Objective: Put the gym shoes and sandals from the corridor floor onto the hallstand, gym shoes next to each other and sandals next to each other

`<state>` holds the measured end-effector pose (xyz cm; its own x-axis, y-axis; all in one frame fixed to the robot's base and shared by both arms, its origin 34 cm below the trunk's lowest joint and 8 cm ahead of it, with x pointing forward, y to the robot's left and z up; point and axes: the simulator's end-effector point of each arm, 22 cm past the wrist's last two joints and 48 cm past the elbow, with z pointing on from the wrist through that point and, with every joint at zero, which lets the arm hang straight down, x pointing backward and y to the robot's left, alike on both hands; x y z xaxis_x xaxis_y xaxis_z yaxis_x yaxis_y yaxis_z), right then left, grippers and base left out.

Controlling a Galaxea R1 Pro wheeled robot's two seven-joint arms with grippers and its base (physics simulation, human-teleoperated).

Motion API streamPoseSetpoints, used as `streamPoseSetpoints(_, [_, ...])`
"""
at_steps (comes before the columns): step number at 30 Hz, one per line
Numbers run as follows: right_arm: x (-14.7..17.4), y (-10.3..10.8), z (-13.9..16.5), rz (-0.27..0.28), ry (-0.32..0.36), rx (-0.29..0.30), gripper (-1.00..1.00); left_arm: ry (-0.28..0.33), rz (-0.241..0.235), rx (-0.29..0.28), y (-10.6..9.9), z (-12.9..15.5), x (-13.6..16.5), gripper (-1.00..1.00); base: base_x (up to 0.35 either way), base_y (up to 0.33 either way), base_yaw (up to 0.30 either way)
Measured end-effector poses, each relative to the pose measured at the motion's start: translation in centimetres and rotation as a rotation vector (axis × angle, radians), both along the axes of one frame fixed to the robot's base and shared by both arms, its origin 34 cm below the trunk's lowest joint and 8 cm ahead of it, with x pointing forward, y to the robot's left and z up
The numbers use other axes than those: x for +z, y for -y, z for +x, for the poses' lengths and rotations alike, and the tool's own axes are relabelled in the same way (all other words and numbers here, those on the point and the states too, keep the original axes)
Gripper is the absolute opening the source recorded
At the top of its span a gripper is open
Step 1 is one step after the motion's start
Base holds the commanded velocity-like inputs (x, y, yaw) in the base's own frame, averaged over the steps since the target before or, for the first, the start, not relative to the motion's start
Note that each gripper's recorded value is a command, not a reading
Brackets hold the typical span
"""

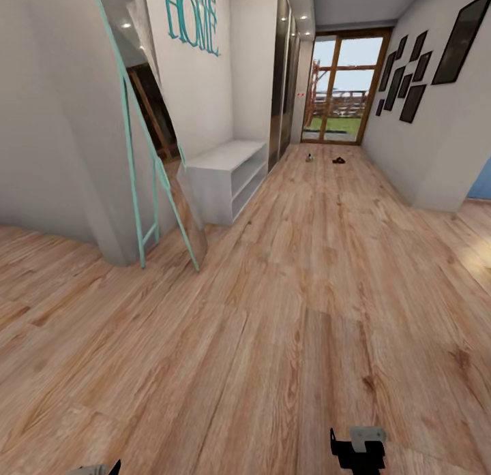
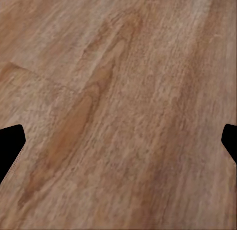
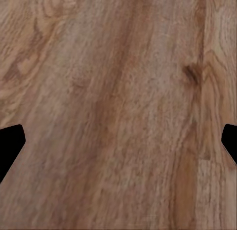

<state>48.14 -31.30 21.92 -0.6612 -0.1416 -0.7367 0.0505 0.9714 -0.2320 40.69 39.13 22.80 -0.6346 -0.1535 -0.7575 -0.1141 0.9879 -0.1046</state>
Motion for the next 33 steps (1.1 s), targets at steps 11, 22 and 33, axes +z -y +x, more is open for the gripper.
streamPoseSetpoints(11, [0.3, 0.0, 0.2, 0.0, 0.008, 0.0, 1.0, 0.008, -0.001, 0.0, 0.1, 0.2, 0.2, 1.0, 0.337, 0.0, -0.162])
streamPoseSetpoints(22, [0.8, 0.0, 0.6, 0.001, 0.02, 0.0, 1.0, 0.019, -0.002, 0.001, 0.1, 0.5, 0.6, 1.0, 0.337, 0.0, -0.197])
streamPoseSetpoints(33, [1.2, 0.0, 0.9, 0.0, 0.03, 0.001, 1.0, 0.029, -0.002, 0.0, 0.1, 0.8, 0.9, 1.0, 0.337, 0.0, -0.198])
